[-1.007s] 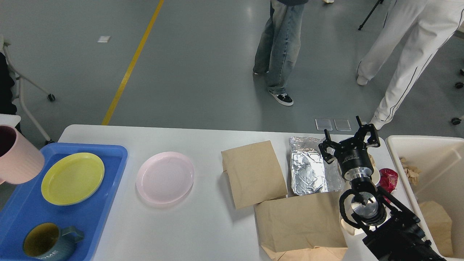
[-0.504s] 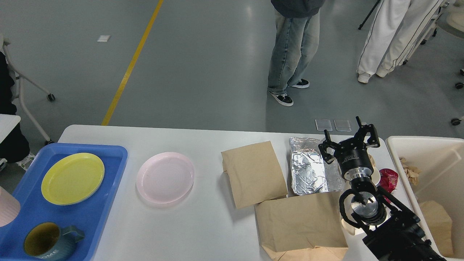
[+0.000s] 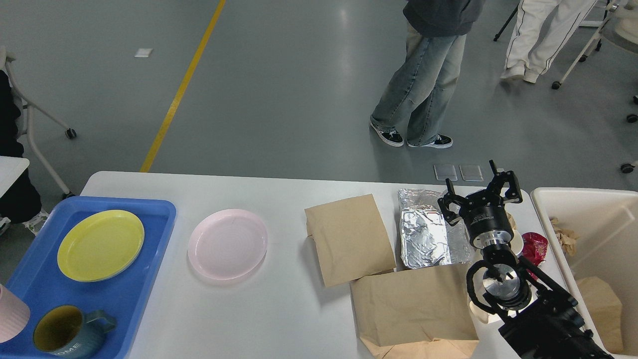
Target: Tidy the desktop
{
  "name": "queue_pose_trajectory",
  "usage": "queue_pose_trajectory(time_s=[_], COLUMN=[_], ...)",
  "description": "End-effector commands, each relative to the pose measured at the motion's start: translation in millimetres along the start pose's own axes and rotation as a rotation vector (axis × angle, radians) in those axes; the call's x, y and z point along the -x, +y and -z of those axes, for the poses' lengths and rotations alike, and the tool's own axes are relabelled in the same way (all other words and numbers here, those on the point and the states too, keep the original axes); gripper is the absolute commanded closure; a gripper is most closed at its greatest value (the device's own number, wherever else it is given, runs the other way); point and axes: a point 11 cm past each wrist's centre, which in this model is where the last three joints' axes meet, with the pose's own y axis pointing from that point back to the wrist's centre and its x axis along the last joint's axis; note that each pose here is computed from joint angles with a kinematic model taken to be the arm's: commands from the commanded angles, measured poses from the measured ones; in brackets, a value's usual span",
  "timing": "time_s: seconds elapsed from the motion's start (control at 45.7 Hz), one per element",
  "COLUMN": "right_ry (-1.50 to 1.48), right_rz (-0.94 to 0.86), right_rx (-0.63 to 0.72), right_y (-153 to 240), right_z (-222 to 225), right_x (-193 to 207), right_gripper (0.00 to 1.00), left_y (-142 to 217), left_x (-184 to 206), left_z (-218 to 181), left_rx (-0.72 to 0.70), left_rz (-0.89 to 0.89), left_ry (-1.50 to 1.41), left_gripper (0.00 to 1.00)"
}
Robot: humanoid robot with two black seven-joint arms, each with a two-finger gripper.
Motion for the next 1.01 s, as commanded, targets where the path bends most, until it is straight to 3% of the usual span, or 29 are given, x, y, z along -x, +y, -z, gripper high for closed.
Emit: queue_pose_trajectory(time_s=[0.0,0.635,0.722,0.854,0.985], right_ry=[0.000,0.000,0.000,0.000,0.000], right_rz=[0.000,0.000,0.000,0.000,0.000], right_rx=[0.000,0.000,0.000,0.000,0.000], right_y=[0.0,0.0,0.0,0.0,0.0], right_z=[0.0,0.0,0.0,0.0,0.0], right_x=[0.0,0.0,0.0,0.0,0.0], right_gripper=[0.00,0.00,0.00,0.00,0.00], left_y=[-8.6,-27.9,-27.5,-27.5,-27.4], left_x=[-0.8,6.6,5.2,3.8,2.5], left_z=[3.4,3.9,3.2,2.2,2.7], left_rx=[-0.017,0.009,0.013,0.020,0.015], left_rz=[-0.044,-0.057,-0.067,-0.081,-0.094], left_ry=[-0.006,0.022,0.021,0.020,0.019], left_gripper=[1.00,0.99,0.88,0.60,0.41])
